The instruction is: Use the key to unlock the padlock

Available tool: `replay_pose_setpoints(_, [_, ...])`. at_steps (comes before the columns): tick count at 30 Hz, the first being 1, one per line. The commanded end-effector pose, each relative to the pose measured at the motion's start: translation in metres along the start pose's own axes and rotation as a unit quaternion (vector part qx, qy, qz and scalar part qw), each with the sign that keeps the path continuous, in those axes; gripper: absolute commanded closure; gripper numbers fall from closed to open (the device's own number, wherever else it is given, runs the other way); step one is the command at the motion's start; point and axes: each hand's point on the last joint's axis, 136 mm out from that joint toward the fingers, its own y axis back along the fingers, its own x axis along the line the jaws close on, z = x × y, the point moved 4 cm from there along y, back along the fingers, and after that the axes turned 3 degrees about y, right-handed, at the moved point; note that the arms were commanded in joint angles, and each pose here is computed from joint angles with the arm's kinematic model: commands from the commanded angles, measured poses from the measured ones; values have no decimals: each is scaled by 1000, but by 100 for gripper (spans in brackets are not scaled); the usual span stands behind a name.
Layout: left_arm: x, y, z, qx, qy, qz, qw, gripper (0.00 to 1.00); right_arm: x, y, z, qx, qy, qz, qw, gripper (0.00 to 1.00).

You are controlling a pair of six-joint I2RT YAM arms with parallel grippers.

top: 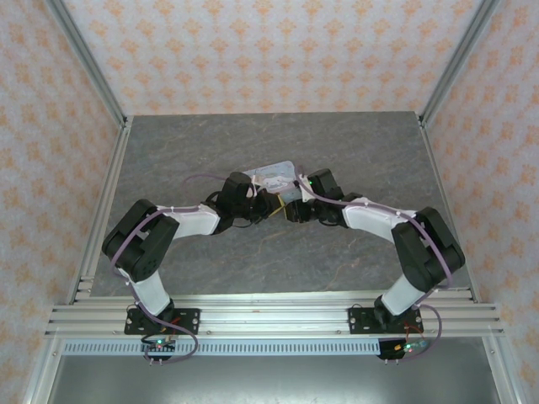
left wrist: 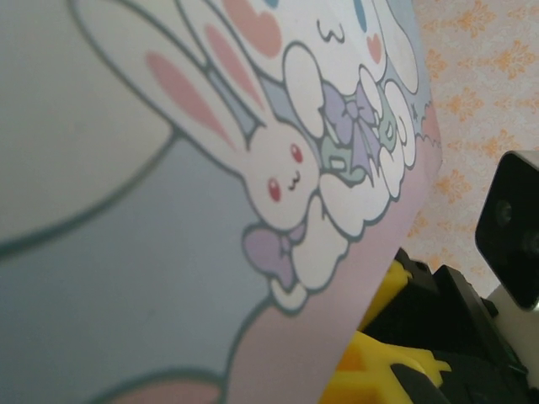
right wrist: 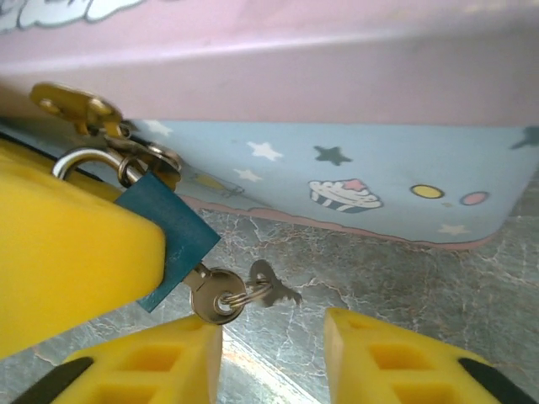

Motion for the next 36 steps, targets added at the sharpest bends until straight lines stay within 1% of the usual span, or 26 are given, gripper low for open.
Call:
replay_pose_setpoints(1, [2,-2,-12,40,-2,7,999,100,17,21,23,-60,15,36,997,61])
replay_pose_setpoints(5, [-4,1,-12,47,-5,7,999,100,6,25,10,-68,24,4,997,60])
replay_pose_setpoints(11, [-10,6,-13,63,-8,7,998,100,-8,25,2,-88,54,-38,994,60])
replay_pose_setpoints(22, [-14,8,-12,78,-10,6,997,100,11,15,-2,-73,113,-40,990,60])
replay_pose_setpoints(36, [-15,8,-11,84,-11,7,996,100,16,2,-2,-58,128,-37,989,61])
